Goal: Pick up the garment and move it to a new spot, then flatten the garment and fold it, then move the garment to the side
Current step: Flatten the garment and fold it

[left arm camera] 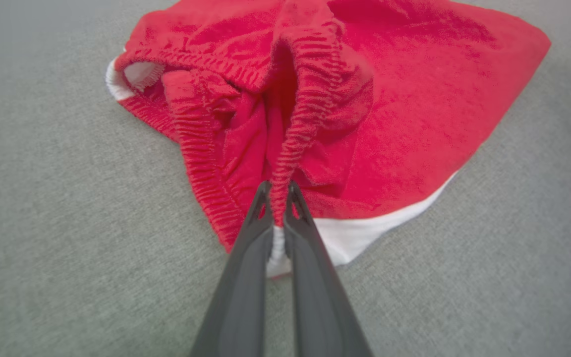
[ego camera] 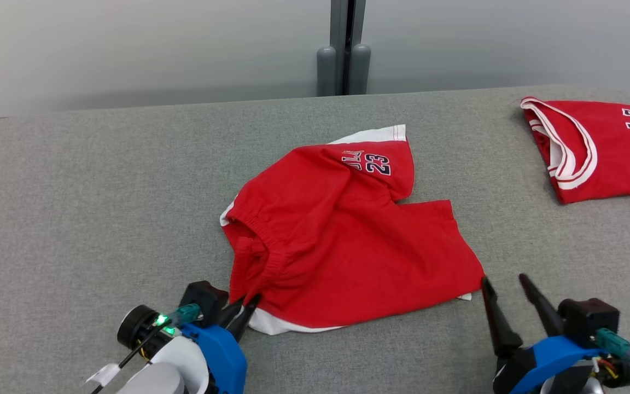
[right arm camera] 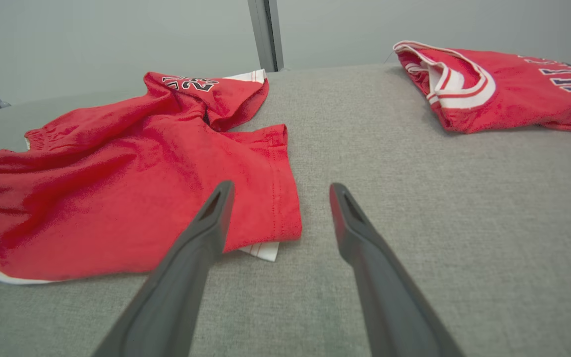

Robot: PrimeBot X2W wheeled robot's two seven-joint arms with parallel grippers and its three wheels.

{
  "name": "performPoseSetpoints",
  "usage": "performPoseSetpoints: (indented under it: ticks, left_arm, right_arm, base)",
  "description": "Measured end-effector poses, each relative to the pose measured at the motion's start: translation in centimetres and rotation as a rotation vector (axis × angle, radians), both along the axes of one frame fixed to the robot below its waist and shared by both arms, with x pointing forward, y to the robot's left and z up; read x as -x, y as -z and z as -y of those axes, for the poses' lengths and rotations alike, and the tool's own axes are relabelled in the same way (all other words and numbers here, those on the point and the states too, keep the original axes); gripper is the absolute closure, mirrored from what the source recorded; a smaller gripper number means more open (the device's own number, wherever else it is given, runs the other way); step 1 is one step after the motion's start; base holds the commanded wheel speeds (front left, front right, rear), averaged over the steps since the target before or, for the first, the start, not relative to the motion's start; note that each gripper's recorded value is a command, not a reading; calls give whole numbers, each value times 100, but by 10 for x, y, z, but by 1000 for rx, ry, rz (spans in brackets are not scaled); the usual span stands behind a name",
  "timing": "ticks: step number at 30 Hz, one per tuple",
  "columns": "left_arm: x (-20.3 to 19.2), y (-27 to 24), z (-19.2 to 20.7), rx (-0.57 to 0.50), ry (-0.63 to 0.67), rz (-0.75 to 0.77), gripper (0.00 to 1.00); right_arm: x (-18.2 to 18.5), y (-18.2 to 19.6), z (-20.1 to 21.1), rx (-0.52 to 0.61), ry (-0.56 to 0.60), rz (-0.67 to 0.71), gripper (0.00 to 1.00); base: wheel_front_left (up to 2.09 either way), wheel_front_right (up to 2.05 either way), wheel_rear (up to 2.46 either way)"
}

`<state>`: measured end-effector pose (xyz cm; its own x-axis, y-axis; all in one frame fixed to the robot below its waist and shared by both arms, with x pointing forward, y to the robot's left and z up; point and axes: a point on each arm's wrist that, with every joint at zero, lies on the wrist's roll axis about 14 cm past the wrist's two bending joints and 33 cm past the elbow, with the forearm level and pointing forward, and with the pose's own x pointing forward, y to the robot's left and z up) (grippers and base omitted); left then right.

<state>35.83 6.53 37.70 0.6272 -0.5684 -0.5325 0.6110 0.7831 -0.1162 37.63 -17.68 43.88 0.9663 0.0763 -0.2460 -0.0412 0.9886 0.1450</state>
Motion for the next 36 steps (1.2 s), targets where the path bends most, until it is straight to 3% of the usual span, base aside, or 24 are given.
performPoseSetpoints:
  ticks: [7,25,36]
  left_arm:
    - [-4,0,-5,135,-186,-13,100]
    - [-10,-2,-10,191,-264,7,100]
    - [-12,-2,-15,187,-273,8,100]
  right_arm:
    - [20,36,-22,-53,-64,-213,0]
    - [-2,67,-16,-36,-51,-316,0]
    - [-20,64,-26,-110,-49,-276,0]
  base:
    - [0,0,0]
    - [0,0,0]
    - [0,0,0]
